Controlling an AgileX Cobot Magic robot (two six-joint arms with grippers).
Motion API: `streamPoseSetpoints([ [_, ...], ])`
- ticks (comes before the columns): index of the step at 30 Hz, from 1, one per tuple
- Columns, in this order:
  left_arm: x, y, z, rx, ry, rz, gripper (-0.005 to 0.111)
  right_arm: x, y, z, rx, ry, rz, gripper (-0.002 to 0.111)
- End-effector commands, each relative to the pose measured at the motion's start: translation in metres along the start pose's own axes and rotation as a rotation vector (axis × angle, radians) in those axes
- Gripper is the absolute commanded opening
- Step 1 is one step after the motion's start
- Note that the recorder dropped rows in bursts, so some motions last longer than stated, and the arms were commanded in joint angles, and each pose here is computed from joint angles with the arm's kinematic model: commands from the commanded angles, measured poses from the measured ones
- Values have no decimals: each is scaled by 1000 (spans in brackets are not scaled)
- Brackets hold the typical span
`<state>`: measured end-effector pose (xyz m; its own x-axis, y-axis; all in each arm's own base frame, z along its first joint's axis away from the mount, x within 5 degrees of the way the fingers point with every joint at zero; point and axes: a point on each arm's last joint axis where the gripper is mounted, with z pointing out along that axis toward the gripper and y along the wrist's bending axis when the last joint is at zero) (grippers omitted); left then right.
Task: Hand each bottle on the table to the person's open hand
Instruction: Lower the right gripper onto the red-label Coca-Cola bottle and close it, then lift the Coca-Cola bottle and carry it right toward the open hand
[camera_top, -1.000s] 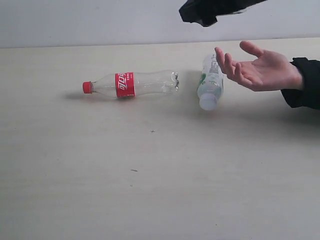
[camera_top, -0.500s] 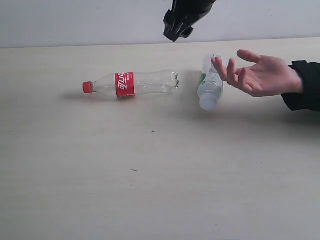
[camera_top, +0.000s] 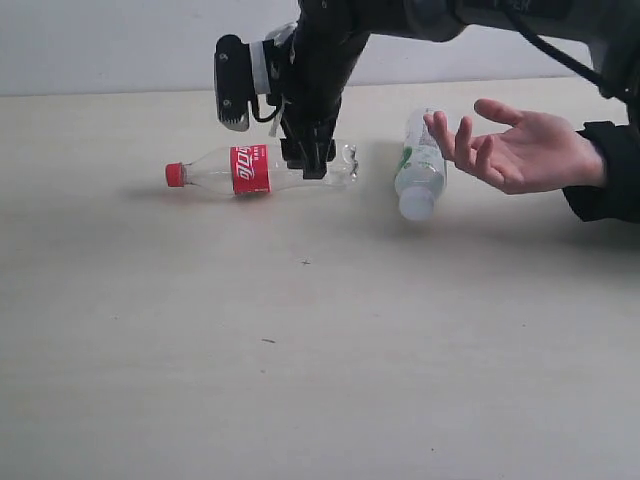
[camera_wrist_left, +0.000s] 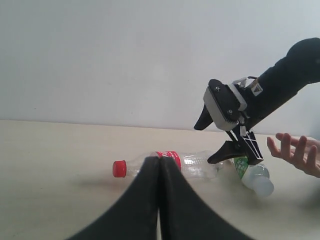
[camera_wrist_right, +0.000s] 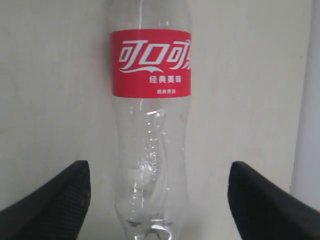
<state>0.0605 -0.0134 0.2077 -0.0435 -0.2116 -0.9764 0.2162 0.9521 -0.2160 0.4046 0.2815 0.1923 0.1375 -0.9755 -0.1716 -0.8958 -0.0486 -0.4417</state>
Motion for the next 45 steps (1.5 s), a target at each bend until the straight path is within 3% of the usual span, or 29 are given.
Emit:
streamPoseSetpoints([
  [1, 0, 0, -1, -1, -8, -13, 0, 0, 2, 11, 11, 43, -69, 73],
  [28, 0, 0, -1, -1, -8, -13, 0, -4, 7, 69, 135, -25, -95, 73],
  [45, 0, 0, -1, -1, -8, -13, 0, 3, 16, 92, 126, 25, -115, 69],
])
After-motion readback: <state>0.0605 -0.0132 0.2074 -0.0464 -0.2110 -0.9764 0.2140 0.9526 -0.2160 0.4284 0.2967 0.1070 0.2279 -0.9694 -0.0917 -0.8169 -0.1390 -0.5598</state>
